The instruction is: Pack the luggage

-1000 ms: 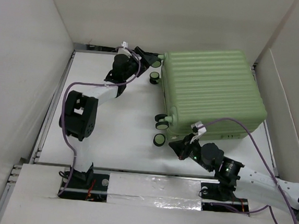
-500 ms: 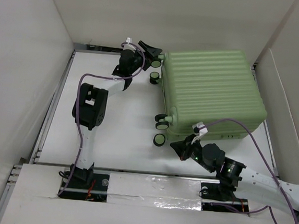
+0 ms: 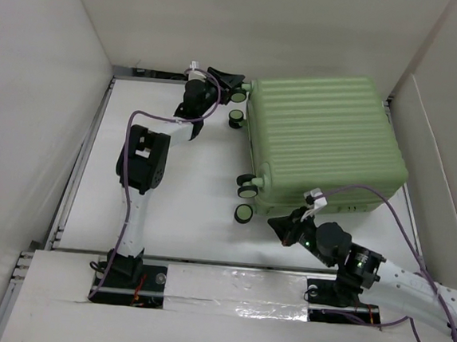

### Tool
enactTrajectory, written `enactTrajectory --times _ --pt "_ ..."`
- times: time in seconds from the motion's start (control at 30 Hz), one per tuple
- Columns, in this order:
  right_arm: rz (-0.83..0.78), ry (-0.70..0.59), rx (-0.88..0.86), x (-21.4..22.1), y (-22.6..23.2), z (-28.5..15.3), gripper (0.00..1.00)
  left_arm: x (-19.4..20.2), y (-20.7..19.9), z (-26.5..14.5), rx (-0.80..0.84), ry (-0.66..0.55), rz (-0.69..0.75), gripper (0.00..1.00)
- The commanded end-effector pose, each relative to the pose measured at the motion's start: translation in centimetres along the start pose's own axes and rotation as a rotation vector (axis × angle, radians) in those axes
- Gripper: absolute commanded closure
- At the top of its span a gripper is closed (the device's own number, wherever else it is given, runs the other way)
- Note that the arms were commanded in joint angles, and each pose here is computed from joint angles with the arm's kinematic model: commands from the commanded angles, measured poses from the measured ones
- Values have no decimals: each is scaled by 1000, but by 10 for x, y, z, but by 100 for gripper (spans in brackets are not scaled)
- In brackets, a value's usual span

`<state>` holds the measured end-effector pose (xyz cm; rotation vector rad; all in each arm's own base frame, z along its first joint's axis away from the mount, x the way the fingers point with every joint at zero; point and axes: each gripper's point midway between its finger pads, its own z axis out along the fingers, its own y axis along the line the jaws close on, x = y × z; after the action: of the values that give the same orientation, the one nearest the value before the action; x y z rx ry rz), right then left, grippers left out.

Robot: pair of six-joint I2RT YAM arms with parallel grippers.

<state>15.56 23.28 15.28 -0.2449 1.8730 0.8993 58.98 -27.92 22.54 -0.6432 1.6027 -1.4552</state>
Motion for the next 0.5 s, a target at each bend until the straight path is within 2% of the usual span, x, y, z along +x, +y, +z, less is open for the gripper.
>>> enactTrajectory --times 0.0,0.03,0.07,0.1,0.17,0.2,0.27,0.3,0.37,0.4,0.47 --pt "22 -27 57 -7 -11 -7 97 -5 -51 -4 163 -24 -10 68" --pt "30 -38 78 -8 -15 -8 93 -5 -50 -4 160 -25 -13 75" --pt "47 -41 89 -10 -17 -13 89 -5 -50 -4 160 -26 -14 87" --pt "51 -44 100 -10 -20 -15 78 -6 -51 -4 162 -28 -15 91" --pt "57 -58 158 -12 -32 -20 68 -4 -55 -6 180 -18 -12 100" --pt "81 -77 169 -16 -35 -24 60 -3 -56 -7 181 -16 -12 100" --pt "101 -87 273 -14 -56 -33 56 -10 -56 -10 185 -32 -1 100" --pt "164 -114 291 -19 -58 -37 53 -9 -53 -14 176 -35 1 100" --pt "190 -145 320 -23 -64 -40 53 -17 -63 -25 188 -66 20 100" --pt "202 -162 336 -27 -67 -42 53 -22 -45 -36 149 -77 17 100" --pt "193 -193 360 -36 -70 -42 53 -39 -43 -55 158 -124 30 100"
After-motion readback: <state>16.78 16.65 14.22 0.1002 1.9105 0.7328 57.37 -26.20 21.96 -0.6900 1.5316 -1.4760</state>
